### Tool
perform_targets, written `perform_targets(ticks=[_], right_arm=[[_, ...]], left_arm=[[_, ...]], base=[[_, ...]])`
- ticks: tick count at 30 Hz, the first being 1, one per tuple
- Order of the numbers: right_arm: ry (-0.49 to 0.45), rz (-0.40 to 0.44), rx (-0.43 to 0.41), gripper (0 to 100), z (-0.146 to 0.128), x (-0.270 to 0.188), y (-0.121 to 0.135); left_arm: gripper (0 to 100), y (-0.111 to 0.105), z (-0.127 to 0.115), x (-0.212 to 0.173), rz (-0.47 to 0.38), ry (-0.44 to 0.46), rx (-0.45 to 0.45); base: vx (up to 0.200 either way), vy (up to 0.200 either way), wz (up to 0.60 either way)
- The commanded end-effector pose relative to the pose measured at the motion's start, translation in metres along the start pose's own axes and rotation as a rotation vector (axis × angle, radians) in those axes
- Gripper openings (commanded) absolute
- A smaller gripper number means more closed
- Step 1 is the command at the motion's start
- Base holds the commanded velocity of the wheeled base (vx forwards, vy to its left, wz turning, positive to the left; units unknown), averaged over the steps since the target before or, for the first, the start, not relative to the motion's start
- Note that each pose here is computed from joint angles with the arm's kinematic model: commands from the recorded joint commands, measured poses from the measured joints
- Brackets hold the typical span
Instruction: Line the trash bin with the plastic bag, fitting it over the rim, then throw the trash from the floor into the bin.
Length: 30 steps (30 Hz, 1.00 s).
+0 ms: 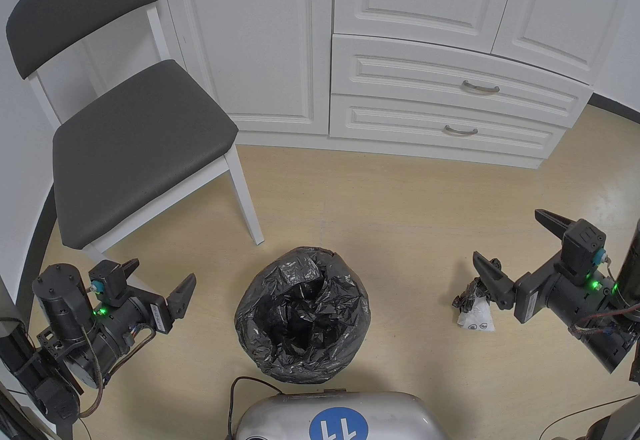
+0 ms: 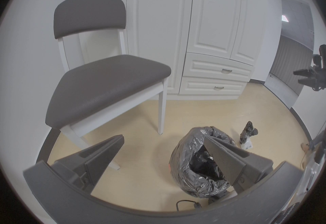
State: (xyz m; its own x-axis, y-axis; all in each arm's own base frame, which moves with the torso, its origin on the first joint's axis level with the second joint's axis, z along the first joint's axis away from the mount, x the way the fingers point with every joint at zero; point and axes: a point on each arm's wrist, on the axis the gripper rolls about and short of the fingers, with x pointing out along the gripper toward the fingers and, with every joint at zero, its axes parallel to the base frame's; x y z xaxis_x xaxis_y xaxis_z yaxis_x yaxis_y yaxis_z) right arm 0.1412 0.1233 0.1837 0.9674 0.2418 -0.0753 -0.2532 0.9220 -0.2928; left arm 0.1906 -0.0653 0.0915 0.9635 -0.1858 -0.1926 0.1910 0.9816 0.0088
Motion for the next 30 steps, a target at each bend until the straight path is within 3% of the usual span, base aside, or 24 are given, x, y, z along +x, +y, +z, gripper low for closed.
perform_targets(ticks=[1, 5, 9, 13, 14, 17, 19, 21, 22, 30], right_arm=[[-0.004, -0.007, -0.030, 100, -0.006, -0.011, -0.007], [0.025, -0.009, -0.045, 100, -0.011, -0.008, -0.005], [0.061, -0.011, -0.057, 100, -0.017, -0.001, -0.001], [0.082, -0.034, -0.061, 100, -0.020, 0.004, -0.005], [0.094, -0.045, -0.064, 100, -0.023, 0.005, -0.007], [0.103, -0.064, -0.062, 100, -0.025, 0.007, -0.011], [0.106, -0.070, -0.062, 100, -0.025, 0.007, -0.012], [0.106, -0.070, -0.062, 100, -0.025, 0.007, -0.012], [0.113, -0.068, -0.067, 100, -0.028, 0.006, -0.012], [0.113, -0.060, -0.069, 100, -0.030, 0.005, -0.011]], left_arm=[[100, -0.001, 0.016, -0.014, -0.013, -0.085, 0.009], [100, -0.014, 0.007, -0.014, -0.075, -0.021, 0.037], [100, -0.020, -0.019, 0.002, -0.087, 0.163, 0.059], [100, -0.026, -0.037, 0.027, -0.083, 0.257, 0.051], [100, -0.030, -0.052, 0.051, -0.074, 0.305, 0.063], [100, -0.035, -0.063, 0.075, -0.073, 0.323, 0.072], [100, -0.040, -0.077, 0.089, -0.084, 0.381, 0.105], [100, -0.040, -0.077, 0.089, -0.084, 0.381, 0.105], [100, -0.046, -0.080, 0.097, -0.101, 0.438, 0.134], [100, -0.053, -0.067, 0.138, -0.093, 0.489, 0.140]], base=[[0.000, 0.000, 0.00], [0.000, 0.000, 0.00], [0.000, 0.000, 0.00], [0.000, 0.000, 0.00], [0.000, 0.000, 0.00], [0.000, 0.000, 0.00], [0.000, 0.000, 0.00], [0.000, 0.000, 0.00], [0.000, 0.000, 0.00], [0.000, 0.000, 0.00]])
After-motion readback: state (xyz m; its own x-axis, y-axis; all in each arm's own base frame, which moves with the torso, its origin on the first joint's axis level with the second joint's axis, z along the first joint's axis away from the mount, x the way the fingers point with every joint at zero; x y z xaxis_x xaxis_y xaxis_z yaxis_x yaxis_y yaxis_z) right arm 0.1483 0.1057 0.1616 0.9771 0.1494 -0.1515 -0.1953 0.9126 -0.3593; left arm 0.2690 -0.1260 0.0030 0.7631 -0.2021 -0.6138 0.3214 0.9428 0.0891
